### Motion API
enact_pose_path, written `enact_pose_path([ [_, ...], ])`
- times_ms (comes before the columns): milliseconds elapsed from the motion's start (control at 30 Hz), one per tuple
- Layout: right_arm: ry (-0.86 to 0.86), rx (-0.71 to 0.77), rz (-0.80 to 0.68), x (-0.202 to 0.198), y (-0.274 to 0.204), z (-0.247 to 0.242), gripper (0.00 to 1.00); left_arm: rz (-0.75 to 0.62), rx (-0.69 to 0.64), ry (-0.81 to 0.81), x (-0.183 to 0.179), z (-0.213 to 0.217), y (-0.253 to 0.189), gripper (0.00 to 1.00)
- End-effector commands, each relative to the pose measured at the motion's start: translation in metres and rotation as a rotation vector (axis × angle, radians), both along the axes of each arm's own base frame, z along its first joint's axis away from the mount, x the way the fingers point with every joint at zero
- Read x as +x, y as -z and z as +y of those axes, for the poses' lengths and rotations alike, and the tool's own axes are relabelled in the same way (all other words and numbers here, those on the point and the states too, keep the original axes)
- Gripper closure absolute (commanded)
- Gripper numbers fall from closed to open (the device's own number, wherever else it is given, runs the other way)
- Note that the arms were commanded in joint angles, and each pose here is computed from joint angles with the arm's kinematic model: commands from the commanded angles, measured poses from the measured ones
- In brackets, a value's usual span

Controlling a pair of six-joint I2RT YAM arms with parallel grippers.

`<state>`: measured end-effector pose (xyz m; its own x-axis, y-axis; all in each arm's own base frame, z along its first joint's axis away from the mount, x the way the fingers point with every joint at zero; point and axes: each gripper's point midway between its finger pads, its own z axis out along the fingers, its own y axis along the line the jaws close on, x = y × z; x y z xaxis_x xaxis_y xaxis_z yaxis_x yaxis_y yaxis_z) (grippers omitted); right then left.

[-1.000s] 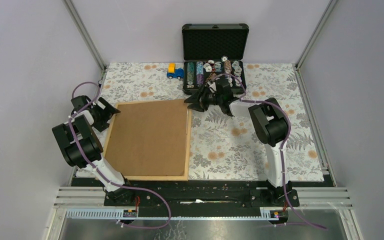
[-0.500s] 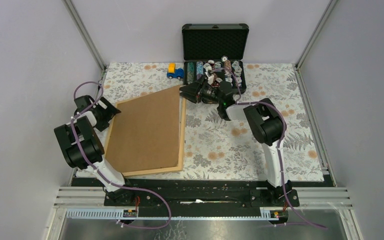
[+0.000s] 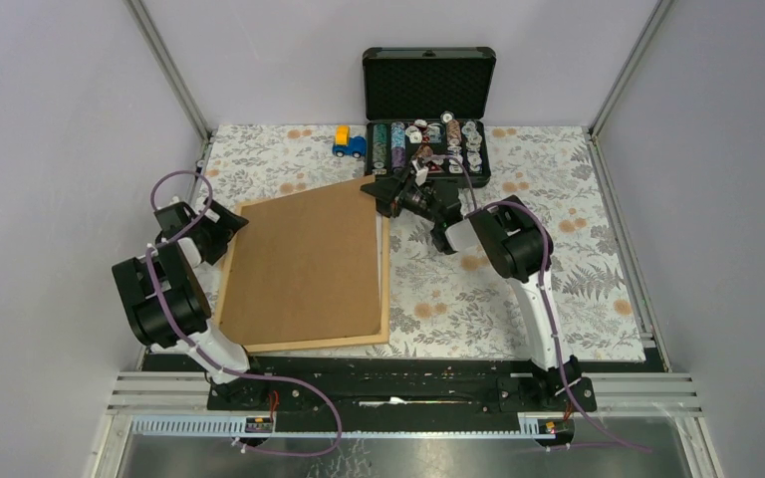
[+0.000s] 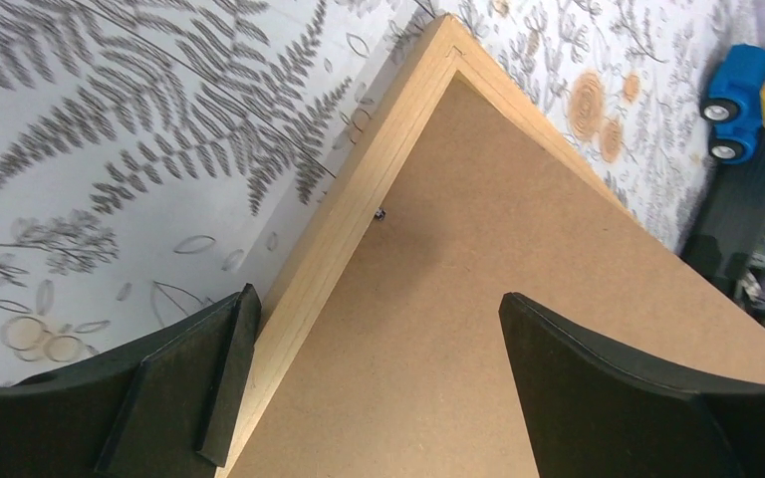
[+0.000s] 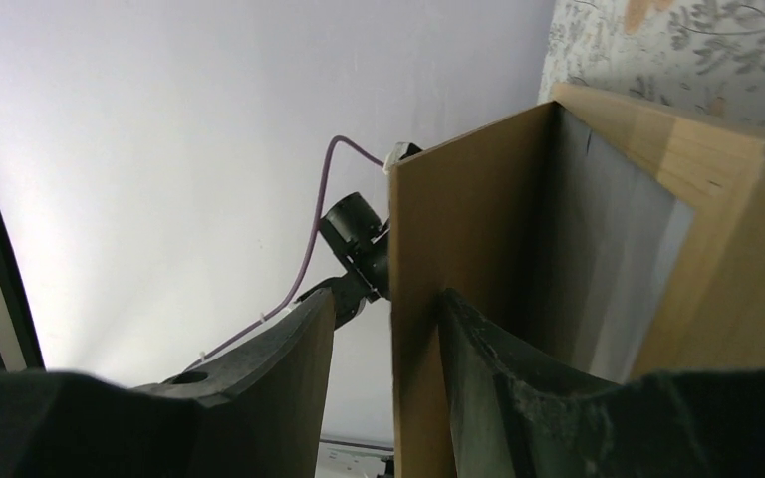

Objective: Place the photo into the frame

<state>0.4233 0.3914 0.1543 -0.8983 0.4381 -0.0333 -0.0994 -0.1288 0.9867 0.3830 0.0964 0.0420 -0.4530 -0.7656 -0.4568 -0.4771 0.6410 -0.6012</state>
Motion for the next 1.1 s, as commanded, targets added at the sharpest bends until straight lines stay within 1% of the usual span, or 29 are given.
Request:
enact_pose_path([
  [0,-0.102,0.046,-0.083,-0.037,-0.029,0.03,0.52,0.28,-0.419,0.111,-0.071,-0.101,0.038,0.02],
  [100,-0.085,-0.113,0.021,-0.037,0.006,0.026,0.59,0.272,-0.374,0.106,-0.069,-0.094,0.034,0.01],
  [200,-0.089,-0.337,0.122,-0.042,0.048,0.018,0.63,0.28,-0.235,0.063,-0.066,-0.073,0.026,0.01],
  [267,-0.109,-0.423,0.146,-0.046,0.067,0.014,0.63,0.285,-0.151,0.019,-0.067,-0.058,0.017,0.01],
  [367,-0.148,-0.442,0.185,-0.051,0.079,0.01,0.65,0.32,-0.06,-0.029,-0.07,-0.041,0.006,0.01],
  [467,-0.166,-0.444,0.195,-0.053,0.079,0.011,0.69,0.358,0.081,-0.086,-0.076,-0.021,-0.007,0.01],
  [567,-0.169,-0.475,0.183,-0.053,0.076,0.008,0.7,0.389,0.196,-0.211,-0.089,0.004,-0.021,0.01],
  [633,-0.17,-0.491,0.181,-0.052,0.079,0.006,0.7,0.388,0.223,-0.273,-0.093,0.012,-0.03,0.01],
  [700,-0.184,-0.494,0.187,-0.052,0.083,0.006,0.7,0.379,0.216,-0.294,-0.094,0.012,-0.036,0.01],
  [800,-0.196,-0.509,0.178,-0.052,0.087,0.004,0.69,0.346,0.194,-0.264,-0.088,0.005,-0.053,0.01],
  [867,-0.2,-0.521,0.166,-0.053,0.089,0.002,0.68,0.279,0.209,-0.188,-0.08,-0.004,-0.072,0.01],
  [967,-0.217,-0.525,0.136,-0.053,0.089,0.002,0.66,0.108,0.211,-0.007,-0.063,-0.032,-0.112,0.02],
  [1000,-0.225,-0.527,0.128,-0.054,0.089,0.002,0.66,0.051,0.19,0.061,-0.056,-0.046,-0.125,0.02],
  [1067,-0.24,-0.525,0.098,-0.055,0.089,0.002,0.66,-0.08,0.11,0.261,-0.039,-0.09,-0.153,0.02],
])
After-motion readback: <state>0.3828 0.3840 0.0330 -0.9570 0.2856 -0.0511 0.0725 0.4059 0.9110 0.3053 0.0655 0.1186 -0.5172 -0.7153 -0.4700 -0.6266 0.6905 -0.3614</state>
